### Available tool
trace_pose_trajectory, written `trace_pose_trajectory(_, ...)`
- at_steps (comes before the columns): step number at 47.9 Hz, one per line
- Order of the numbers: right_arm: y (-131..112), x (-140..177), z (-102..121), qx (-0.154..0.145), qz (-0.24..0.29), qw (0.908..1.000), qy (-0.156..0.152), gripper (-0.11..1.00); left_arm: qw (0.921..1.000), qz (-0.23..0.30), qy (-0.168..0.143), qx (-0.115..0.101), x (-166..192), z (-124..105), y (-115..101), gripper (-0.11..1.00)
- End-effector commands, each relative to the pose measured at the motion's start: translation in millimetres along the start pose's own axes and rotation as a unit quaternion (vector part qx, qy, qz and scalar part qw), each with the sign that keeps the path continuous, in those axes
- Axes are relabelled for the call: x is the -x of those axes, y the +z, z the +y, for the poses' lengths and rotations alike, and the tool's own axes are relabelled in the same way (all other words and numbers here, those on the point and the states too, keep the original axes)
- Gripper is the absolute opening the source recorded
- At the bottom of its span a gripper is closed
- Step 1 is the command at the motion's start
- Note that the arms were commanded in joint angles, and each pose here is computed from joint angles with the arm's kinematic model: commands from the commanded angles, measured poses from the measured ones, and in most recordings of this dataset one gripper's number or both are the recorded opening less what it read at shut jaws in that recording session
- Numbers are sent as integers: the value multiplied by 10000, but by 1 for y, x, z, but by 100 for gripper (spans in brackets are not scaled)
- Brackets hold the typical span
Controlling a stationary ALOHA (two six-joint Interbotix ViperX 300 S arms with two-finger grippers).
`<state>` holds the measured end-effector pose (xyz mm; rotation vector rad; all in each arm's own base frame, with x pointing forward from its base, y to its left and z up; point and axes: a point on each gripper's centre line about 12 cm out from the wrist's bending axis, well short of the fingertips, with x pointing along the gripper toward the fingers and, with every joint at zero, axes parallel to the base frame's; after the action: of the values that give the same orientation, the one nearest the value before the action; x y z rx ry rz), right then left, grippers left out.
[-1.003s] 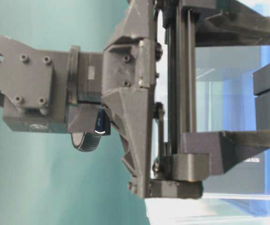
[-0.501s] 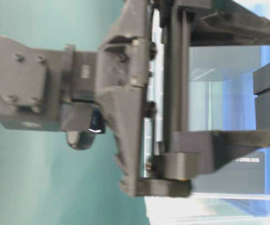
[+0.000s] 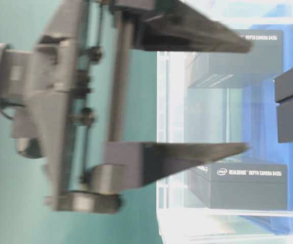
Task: Take out the box from the case.
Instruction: 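Lower the box onto the cloth in front and open the right gripper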
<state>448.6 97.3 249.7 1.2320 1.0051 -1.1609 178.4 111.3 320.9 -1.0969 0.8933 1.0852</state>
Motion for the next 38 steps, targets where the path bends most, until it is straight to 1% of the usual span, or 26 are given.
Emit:
trace_pose_trajectory(1,6,40,2,-39,52,9992,389,94,10000,-58,-72,4,4,-1,1,96)
trace_pose_trajectory(12,11,73,8,-52,25,9986,533,94,10000,-53,-66,3,4,-1,1,96)
trace_pose_trajectory(18,15,93,9,-5,-40,9983,586,94,10000,-53,-66,3,4,-1,1,96)
trace_pose_trajectory(23,19,107,7,41,-102,9988,486,94,10000,-58,-72,-4,4,-1,1,96)
trace_pose_trajectory(27,20,117,5,49,-121,9988,466,94,10000,-58,-72,-4,4,-1,1,96)
trace_pose_trajectory(33,23,124,4,42,-168,9988,460,94,10000,-58,-72,-4,4,0,1,96)
trace_pose_trajectory(38,23,124,4,66,-173,9988,445,94,10000,-51,-76,-2,4,-1,1,96)
